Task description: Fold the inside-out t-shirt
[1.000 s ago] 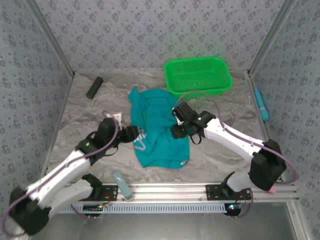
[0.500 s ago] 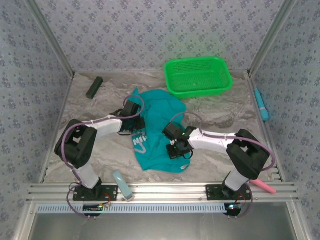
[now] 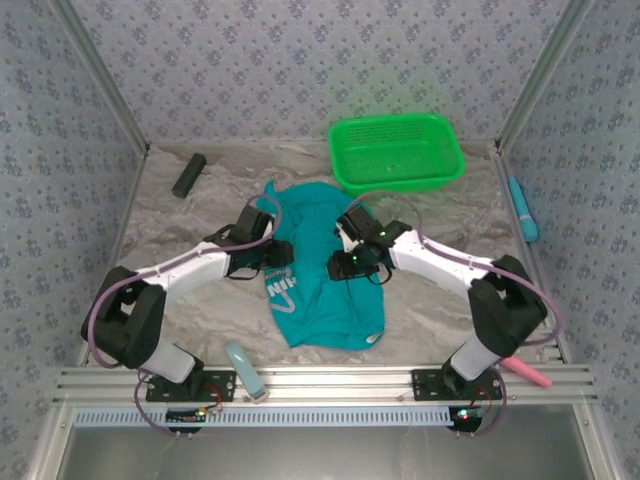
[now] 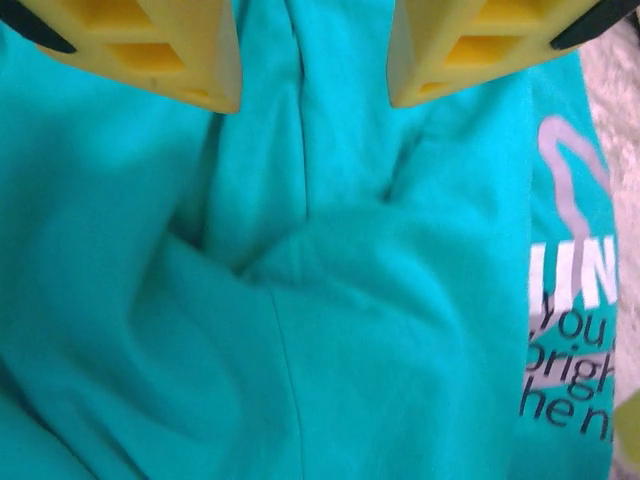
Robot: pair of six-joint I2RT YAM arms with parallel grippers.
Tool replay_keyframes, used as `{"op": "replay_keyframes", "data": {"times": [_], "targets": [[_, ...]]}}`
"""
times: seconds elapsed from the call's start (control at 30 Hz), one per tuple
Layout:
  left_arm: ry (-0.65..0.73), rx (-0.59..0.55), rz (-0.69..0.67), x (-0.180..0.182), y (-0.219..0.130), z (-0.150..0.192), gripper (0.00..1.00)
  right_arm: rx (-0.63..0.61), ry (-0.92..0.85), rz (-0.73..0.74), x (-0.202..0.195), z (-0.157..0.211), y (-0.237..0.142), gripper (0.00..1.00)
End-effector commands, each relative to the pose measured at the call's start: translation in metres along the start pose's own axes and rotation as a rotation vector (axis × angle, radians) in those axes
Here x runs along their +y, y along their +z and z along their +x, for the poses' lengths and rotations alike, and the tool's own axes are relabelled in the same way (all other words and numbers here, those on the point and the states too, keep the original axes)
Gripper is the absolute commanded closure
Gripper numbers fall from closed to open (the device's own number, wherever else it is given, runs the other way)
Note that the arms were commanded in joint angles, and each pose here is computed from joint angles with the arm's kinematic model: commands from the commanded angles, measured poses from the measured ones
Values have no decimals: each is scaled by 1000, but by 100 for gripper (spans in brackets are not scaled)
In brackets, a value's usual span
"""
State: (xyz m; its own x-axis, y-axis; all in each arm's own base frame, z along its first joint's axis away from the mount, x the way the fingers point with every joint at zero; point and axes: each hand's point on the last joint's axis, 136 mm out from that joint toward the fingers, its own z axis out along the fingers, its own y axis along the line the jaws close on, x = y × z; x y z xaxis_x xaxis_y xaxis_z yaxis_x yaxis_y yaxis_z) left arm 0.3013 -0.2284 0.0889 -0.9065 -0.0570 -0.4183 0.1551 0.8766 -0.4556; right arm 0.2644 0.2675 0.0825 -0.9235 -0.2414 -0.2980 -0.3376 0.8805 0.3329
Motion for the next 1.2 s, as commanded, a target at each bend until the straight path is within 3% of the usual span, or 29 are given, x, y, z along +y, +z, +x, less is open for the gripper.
{"op": "replay_keyframes", "data": {"times": [0.0, 0.17, 0.27, 0.3, 0.37, 0.47, 0.67, 0.7, 0.73, 0.77, 0.8, 0.93, 1.17], "targets": [[132, 36, 248, -65, -13, 3, 48, 2, 18, 24, -11, -10, 25, 62], [239, 119, 261, -73, 17, 26, 45, 17, 37, 67, -21, -10, 43, 80], [269, 122, 184, -61, 37, 26, 44, 2, 44, 35, -21, -10, 41, 97], [264, 115, 133, -52, 42, 22, 48, -5, 32, 8, -17, -10, 38, 100], [261, 101, 103, -45, 47, 17, 58, -17, -6, -56, -8, -10, 29, 100], [257, 73, 108, -39, 43, 9, 82, -74, -97, -141, 6, -11, 6, 100], [182, 24, 81, -15, 22, -7, 89, -133, -185, -166, 5, 11, -23, 100], [191, 21, 94, -17, 19, -7, 89, -118, -148, -127, -5, 16, -19, 100], [206, 27, 114, -20, 17, -6, 88, -102, -114, -99, -12, 18, -14, 90], [230, 38, 167, -31, 15, -3, 85, -82, -88, -80, -16, 21, -7, 74], [251, 43, 219, -42, 13, 0, 76, -69, -83, -91, -13, 21, -1, 69], [387, 56, 314, -77, 10, 17, 53, -98, -37, -73, -9, 0, 15, 63], [362, 117, 183, -55, 46, 27, 46, -95, 1, -6, -24, -16, 42, 64]]}}
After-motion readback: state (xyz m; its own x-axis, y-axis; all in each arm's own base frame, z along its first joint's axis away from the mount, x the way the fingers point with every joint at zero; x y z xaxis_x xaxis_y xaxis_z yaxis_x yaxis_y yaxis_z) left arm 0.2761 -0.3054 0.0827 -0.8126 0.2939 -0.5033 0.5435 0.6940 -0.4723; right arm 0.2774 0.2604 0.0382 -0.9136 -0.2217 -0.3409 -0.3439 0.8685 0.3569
